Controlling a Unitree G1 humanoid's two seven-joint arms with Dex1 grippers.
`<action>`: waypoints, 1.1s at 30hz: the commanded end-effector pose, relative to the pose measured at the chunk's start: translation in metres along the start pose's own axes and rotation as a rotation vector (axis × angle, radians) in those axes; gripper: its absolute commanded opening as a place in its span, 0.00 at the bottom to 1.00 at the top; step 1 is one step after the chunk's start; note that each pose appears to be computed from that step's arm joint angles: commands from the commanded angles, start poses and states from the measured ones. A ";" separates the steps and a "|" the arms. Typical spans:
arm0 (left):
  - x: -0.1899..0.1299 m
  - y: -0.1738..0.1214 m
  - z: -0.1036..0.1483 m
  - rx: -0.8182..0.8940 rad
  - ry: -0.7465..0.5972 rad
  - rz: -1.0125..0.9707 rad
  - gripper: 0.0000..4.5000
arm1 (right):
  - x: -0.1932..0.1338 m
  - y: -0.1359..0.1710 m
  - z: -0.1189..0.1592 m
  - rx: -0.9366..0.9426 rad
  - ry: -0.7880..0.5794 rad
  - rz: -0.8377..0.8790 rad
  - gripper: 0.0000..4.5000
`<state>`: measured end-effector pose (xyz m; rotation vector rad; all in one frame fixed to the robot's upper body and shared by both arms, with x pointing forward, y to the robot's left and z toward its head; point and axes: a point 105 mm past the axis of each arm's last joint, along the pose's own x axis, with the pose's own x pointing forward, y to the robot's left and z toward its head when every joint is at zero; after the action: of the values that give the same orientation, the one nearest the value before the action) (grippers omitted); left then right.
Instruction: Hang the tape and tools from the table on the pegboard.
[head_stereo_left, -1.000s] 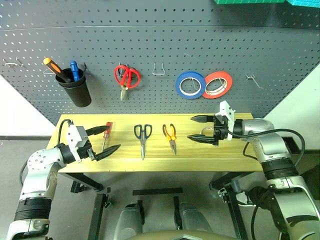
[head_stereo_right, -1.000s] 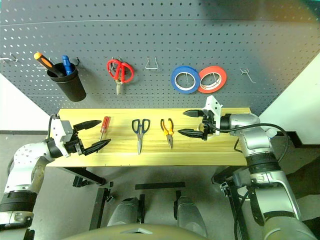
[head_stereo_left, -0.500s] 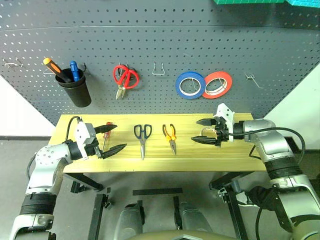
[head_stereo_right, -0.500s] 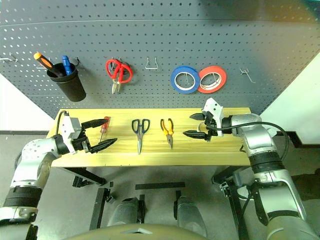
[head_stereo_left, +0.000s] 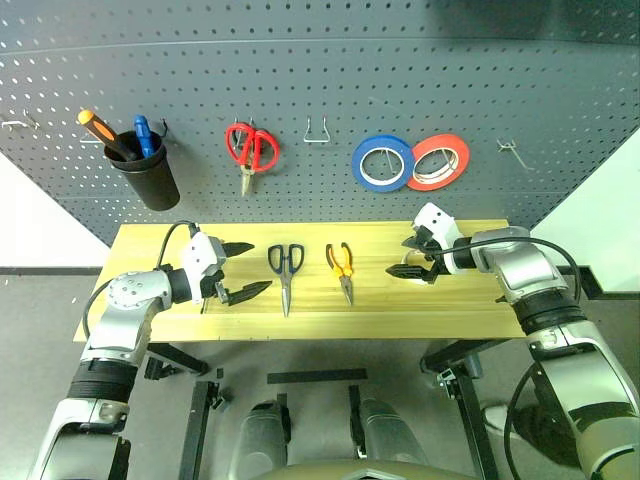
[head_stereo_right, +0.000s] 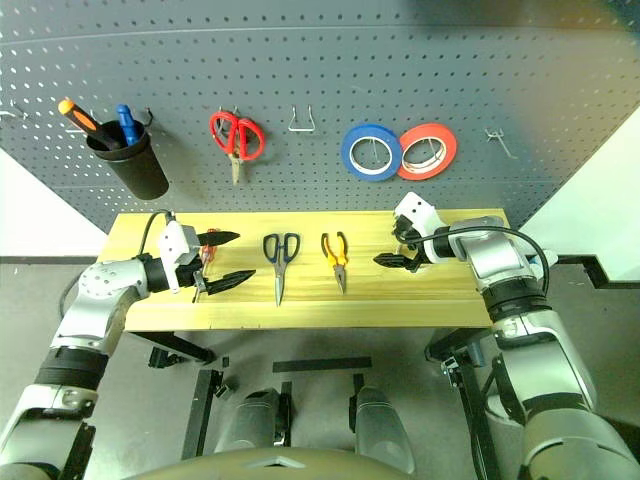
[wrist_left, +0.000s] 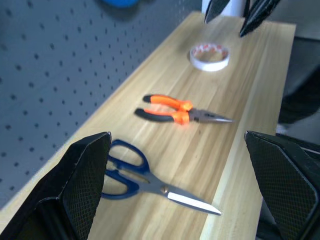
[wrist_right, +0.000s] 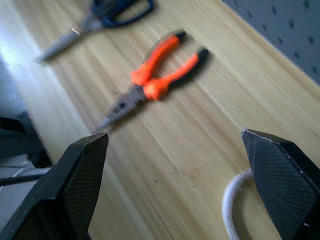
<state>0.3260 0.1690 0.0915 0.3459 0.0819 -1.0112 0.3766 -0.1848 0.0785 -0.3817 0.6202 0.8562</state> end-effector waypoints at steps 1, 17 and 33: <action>0.006 0.004 0.005 0.026 -0.008 0.000 1.00 | 0.002 -0.004 0.006 0.003 -0.009 -0.021 1.00; 0.038 -0.003 0.001 0.030 -0.013 -0.039 1.00 | -0.004 -0.025 0.002 0.041 0.004 -0.114 1.00; 0.066 -0.008 0.013 0.079 0.024 -0.043 1.00 | 0.001 -0.040 -0.016 0.034 0.112 -0.187 1.00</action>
<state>0.3546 0.1112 0.0846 0.4121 0.0880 -1.0463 0.4033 -0.2168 0.0712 -0.4318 0.6792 0.6495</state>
